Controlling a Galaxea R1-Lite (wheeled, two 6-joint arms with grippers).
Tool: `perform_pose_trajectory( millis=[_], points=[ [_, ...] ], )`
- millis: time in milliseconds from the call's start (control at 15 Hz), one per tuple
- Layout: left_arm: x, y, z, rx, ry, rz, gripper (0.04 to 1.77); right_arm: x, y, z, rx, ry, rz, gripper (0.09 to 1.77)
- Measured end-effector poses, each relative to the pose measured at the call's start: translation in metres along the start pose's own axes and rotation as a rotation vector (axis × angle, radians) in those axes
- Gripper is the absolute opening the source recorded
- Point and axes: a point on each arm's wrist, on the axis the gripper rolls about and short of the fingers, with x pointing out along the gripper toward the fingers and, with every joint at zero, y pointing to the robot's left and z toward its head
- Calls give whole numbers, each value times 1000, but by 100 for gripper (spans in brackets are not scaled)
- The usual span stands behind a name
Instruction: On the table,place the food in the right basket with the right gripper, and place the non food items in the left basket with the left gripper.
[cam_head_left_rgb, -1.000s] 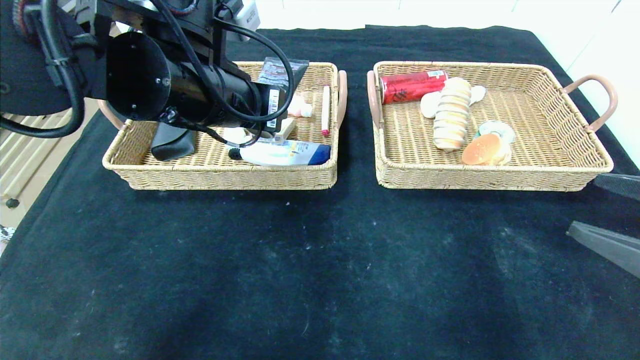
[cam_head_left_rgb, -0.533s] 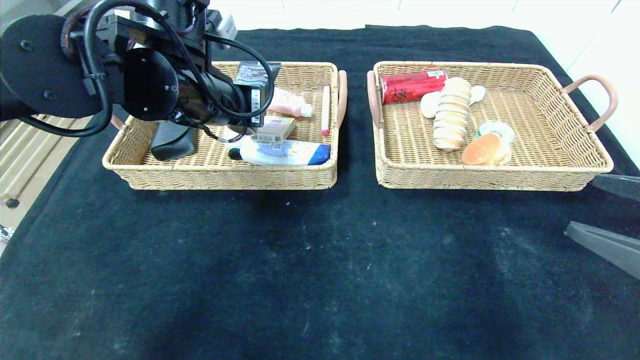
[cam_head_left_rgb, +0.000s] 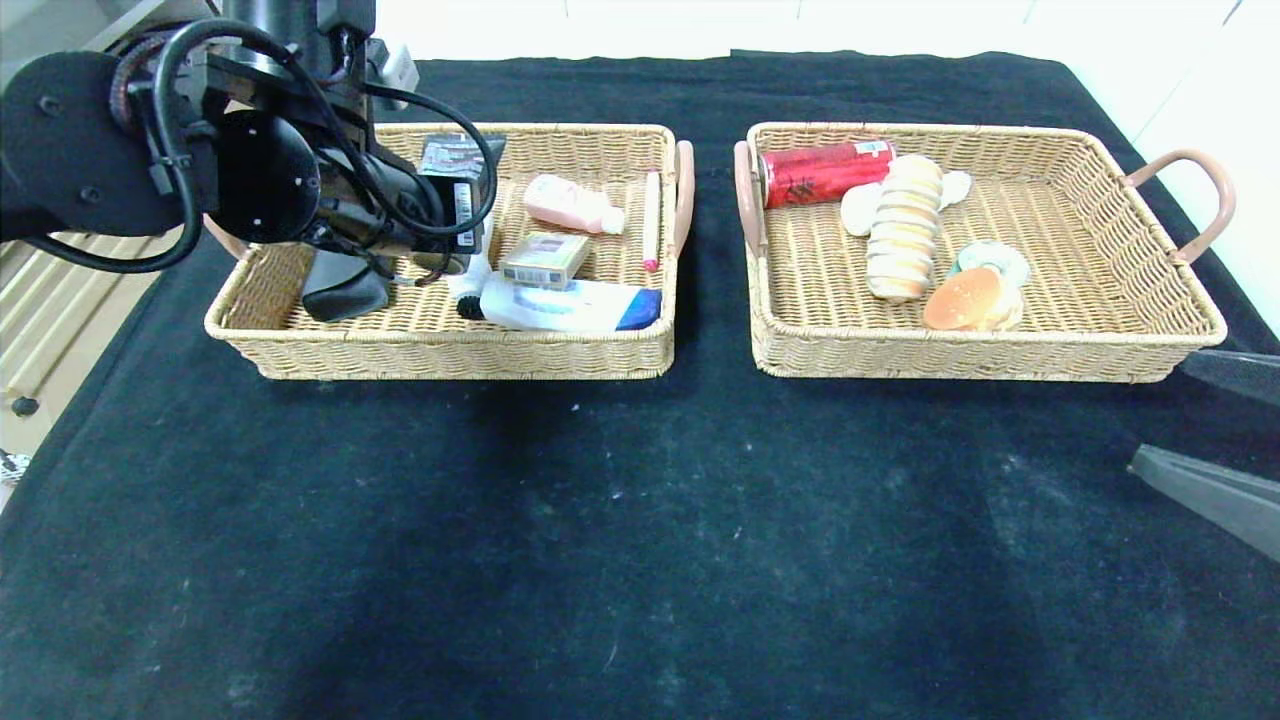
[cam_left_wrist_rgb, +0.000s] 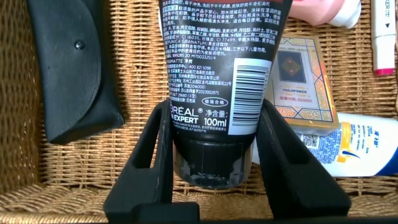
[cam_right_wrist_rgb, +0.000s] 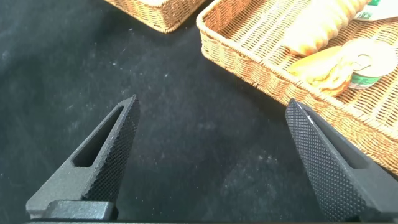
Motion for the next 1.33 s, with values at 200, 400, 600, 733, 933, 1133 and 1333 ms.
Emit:
perform_pose_trajectory(
  millis=[200, 400, 600, 733, 933, 1133, 1333],
  points=[
    [3, 0, -1, -2, 3, 5, 108, 0, 0, 0, 1, 1, 2, 171],
    [3, 0, -2, -1, 7, 6, 129, 0, 1, 0, 1, 1, 5, 171],
    [2, 1, -2, 0, 12, 6, 142, 1, 1, -1, 1, 1, 5, 171],
    [0, 2, -3, 1, 15, 7, 149, 1, 1, -1, 1, 1, 5, 171],
    [-5, 4, -6, 12, 28, 7, 156, 1, 1, -1, 2, 3, 5, 171],
    [-18, 9, -13, 26, 49, 7, 161, 4, 0, -3, 8, 14, 13, 171],
    [-44, 21, -21, 45, 61, 1, 164, 7, 2, -5, 13, 23, 28, 171]
  ],
)
